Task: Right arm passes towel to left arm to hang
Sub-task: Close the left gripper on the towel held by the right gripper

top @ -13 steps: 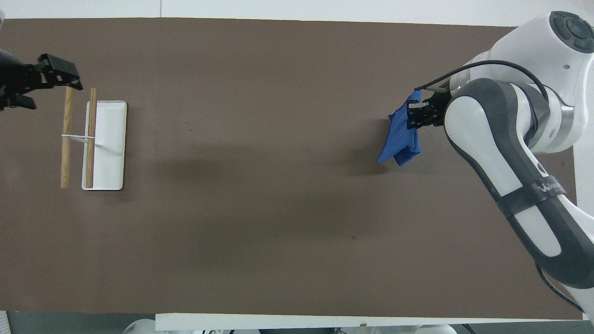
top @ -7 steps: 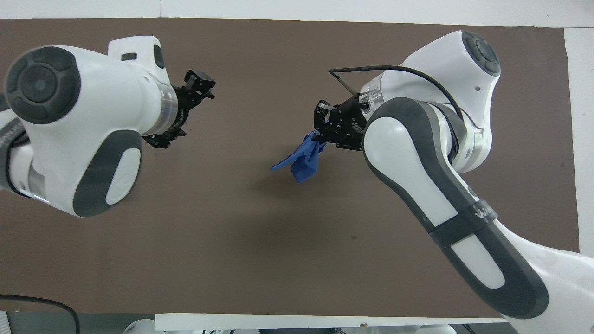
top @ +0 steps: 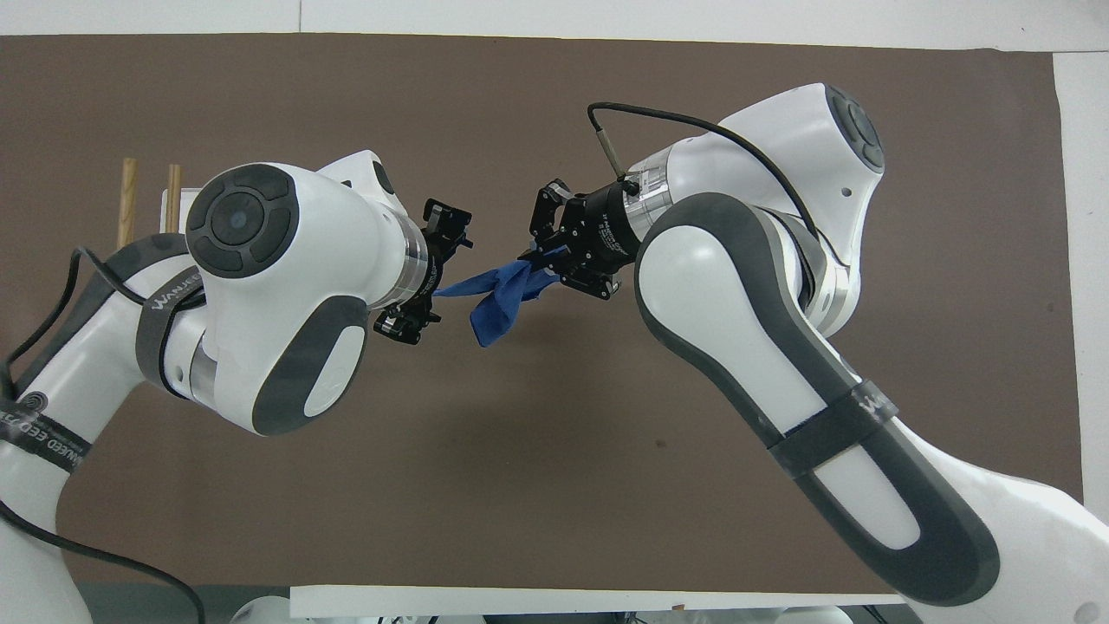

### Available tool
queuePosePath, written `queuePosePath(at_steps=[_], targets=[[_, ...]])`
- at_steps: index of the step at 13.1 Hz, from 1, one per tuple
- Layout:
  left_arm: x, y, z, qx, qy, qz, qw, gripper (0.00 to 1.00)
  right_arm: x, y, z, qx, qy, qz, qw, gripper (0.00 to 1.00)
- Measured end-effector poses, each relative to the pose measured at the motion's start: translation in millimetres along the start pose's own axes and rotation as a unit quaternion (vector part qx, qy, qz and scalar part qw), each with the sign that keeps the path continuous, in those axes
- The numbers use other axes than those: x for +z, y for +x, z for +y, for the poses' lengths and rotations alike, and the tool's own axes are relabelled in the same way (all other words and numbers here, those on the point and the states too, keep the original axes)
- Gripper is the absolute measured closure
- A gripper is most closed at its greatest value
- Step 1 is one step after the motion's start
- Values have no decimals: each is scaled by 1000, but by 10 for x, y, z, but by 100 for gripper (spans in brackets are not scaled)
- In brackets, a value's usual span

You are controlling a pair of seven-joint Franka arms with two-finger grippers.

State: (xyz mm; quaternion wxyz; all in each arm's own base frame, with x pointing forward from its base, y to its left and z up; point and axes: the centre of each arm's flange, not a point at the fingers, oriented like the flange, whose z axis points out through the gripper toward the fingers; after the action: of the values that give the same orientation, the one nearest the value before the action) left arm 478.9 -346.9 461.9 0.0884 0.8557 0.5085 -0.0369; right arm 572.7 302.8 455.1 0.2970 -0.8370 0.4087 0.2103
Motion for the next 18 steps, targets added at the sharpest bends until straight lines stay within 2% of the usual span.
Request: queuePosePath(at_steps=[2,3,4,10,13,14,17,18], targets=[[30,26,-12,-6,2,0,1000,33,14,2,6,3,0,-3,1000,92],[29,34,-11,-6,2,0,1000,44,29,3,14,3,-1,-3,1000,92],[28,37,-10,-4,1,0,1000,49,40,7,22,4,-2,-3,1000,92],[45,103,-17,13,4,1,1000,51,47,12,29,5,-3,-4,1000,92],[127,120,-62,29,14,2,999,56,40,21,19,5,3,1,1000,92],[136,122,-68,32,15,2,999,64,42,26,17,5,5,3,1000,92],[137,130,-69,53,15,2,998,69,57,39,30,7,5,4,1000,92],[135,132,-69,57,15,2,998,79,59,40,31,7,5,4,1000,92]])
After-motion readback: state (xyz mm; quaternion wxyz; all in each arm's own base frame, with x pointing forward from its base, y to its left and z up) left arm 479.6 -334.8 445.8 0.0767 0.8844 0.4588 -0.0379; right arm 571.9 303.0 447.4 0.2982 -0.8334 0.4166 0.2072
